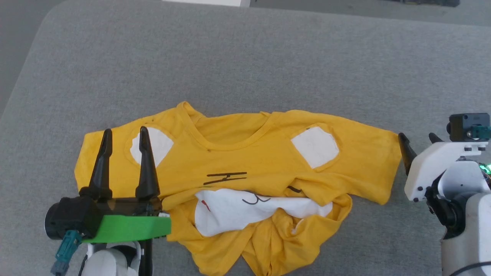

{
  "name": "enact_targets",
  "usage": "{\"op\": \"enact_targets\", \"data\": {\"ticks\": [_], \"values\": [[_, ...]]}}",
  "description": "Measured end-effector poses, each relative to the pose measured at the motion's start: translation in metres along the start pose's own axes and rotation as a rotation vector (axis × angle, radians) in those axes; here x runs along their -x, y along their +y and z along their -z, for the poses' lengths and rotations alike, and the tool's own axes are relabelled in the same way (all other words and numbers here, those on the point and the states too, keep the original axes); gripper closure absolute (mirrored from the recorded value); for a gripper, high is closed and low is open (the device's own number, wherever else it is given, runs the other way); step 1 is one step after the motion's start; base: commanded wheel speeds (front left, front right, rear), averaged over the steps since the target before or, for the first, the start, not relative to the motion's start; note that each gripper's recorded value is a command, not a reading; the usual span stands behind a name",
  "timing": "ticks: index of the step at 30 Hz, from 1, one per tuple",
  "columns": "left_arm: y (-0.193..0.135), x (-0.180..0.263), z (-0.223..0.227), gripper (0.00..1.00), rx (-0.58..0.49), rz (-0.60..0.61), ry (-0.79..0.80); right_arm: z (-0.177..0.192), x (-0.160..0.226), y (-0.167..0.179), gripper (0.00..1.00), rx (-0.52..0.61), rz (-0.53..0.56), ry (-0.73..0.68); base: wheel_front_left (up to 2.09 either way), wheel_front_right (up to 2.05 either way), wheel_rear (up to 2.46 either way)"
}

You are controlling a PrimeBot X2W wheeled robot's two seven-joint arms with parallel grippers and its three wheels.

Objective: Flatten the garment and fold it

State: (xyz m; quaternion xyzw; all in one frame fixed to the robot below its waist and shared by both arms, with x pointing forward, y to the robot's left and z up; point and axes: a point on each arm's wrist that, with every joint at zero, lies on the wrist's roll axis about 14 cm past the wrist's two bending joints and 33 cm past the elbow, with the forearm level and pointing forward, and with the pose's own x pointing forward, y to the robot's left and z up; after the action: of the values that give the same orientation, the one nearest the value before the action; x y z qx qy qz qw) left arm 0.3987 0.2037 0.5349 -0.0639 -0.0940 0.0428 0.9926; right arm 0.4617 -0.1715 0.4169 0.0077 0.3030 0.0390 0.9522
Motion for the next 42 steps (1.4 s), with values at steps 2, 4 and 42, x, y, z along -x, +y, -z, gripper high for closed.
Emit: {"op": "enact_targets", "data": {"ticks": [2, 4, 42], "values": [[0.003, -0.002, 0.003, 0.00, -0.004, -0.006, 0.008, 0.009, -0.010, 0.004, 0.00, 0.011, -0.007, 0.043, 0.00, 0.00, 0.00], [0.006, -0.003, 0.006, 0.00, -0.009, -0.011, 0.014, 0.019, -0.018, 0.009, 0.00, 0.017, -0.021, 0.087, 0.00, 0.00, 0.00], [-0.010, -0.019, 0.054, 0.00, -0.165, 0.218, 0.316, 0.025, 0.060, -0.102, 1.00, -0.101, 0.274, 0.004, 0.00, 0.00, 0.00]]}}
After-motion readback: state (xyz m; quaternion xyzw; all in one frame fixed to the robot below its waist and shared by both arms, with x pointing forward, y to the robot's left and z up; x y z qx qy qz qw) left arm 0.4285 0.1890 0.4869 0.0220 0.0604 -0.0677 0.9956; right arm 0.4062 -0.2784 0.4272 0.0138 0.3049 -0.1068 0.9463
